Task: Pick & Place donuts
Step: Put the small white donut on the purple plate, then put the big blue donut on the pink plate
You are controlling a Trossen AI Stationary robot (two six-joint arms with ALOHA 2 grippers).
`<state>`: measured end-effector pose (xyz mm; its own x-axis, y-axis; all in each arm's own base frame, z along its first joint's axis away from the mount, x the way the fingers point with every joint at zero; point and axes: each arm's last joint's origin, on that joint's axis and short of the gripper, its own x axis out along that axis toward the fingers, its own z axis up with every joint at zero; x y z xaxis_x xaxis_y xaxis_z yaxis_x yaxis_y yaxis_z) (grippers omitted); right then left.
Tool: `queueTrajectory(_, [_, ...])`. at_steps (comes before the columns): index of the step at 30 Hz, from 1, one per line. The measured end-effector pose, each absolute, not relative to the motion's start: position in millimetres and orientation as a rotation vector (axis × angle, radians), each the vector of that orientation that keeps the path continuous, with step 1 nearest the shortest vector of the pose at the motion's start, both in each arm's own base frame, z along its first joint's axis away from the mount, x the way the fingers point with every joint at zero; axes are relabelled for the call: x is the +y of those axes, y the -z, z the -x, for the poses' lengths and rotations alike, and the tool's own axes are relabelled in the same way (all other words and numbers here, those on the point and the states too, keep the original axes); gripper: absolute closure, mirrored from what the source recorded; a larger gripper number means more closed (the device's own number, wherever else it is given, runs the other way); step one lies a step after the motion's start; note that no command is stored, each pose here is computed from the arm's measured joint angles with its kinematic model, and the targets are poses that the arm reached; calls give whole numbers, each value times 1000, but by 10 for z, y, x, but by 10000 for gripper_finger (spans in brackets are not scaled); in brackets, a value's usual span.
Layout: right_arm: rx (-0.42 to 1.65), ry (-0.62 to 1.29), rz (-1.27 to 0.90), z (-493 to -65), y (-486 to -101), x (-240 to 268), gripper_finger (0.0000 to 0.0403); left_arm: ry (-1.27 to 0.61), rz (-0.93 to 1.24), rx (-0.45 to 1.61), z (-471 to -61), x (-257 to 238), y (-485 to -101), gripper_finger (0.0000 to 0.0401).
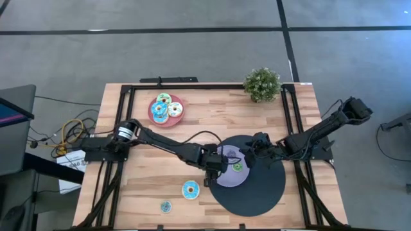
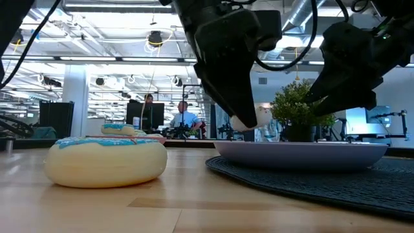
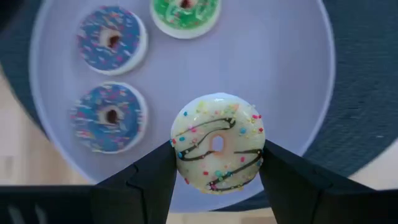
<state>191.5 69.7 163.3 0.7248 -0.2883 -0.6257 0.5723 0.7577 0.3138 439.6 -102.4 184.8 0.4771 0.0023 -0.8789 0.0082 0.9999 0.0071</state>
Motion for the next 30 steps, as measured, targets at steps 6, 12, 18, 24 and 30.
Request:
queueTrajectory(6, [581, 494, -520, -1919, -1637, 699, 172, -5, 42, 1082, -4415, -933, -1844, 194])
queueTrajectory(12, [582, 493, -520, -1919, -1637, 700, 172, 19, 67, 1086, -4430, -919, -1824, 194])
queueTrajectory(18, [582, 493, -519, -1919, -1637, 700, 172, 28, 55, 1110, -4446, -926, -1726, 184])
queueTrajectory(24, [582, 493, -519, -1919, -1637, 700, 172, 50, 71, 1118, -4454, -932, -1696, 142])
queueTrajectory(30, [583, 493, -519, -1919, -1637, 700, 172, 28, 58, 1118, -4456, -915, -1692, 111])
